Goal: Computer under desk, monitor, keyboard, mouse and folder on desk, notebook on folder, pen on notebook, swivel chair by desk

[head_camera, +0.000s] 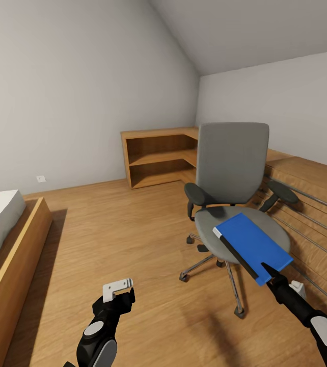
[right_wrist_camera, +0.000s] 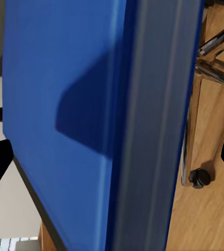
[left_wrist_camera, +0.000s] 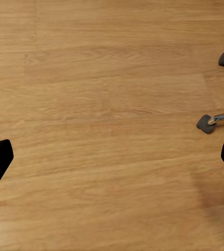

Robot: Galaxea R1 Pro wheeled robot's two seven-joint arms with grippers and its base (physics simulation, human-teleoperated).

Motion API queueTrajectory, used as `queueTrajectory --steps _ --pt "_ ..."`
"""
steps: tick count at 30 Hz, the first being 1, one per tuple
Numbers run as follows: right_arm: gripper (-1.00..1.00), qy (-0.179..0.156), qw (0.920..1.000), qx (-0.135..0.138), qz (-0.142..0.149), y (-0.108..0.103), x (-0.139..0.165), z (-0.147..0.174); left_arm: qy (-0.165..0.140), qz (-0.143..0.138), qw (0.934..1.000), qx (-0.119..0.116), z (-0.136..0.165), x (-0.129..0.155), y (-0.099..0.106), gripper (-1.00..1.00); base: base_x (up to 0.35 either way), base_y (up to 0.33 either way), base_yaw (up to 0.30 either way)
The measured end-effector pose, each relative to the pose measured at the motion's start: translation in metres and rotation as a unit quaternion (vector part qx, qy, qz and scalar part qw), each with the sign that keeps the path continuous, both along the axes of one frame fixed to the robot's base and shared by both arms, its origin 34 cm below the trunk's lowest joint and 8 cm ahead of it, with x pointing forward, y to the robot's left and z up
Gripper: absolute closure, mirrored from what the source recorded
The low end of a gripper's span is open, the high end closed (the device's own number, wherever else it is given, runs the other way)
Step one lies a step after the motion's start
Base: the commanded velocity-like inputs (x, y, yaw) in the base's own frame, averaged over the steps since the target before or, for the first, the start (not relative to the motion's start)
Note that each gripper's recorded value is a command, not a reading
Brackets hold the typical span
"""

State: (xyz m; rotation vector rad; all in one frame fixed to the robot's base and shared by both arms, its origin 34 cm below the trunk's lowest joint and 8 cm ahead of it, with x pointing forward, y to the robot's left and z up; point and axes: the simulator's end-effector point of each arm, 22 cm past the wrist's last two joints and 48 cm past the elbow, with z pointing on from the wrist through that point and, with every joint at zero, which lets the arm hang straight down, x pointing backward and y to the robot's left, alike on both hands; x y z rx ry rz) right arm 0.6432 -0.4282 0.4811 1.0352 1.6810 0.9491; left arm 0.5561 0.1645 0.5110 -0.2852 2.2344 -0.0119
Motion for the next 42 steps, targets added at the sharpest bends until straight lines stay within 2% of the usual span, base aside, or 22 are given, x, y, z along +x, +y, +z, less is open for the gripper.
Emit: queueTrajectory --steps 7,8,16,28,42 --pt "-1.0 0.0 1.0 0.001 0.001 0.002 0.0 0.0 0.0 0.0 1.0 0.0 0.0 0.0 0.0 -1.0 0.0 0.0 0.0" --pt "1.0 0.0 1.0 0.001 0.003 0.003 0.0 0.0 0.0 0.0 1.0 0.0 0.0 0.0 0.0 -1.0 0.0 0.0 0.0" --pt "1.0 0.002 0.9999 0.002 0.015 0.01 0.001 0.0 0.0 0.0 1.0 0.0 0.0 0.0 0.0 -1.0 0.0 0.0 0.0" --pt "1.0 -0.001 0.9998 0.0 0.018 0.011 0.002 0.002 0.001 -0.001 1.0 0.0 0.0 0.0 -0.001 -1.0 0.0 0.0 0.0" --pt "1.0 -0.017 0.9997 -0.008 0.018 0.008 0.015 0.046 0.002 -0.002 1.0 -0.002 0.03 0.007 -0.002 -1.0 -0.003 -0.001 0.0"
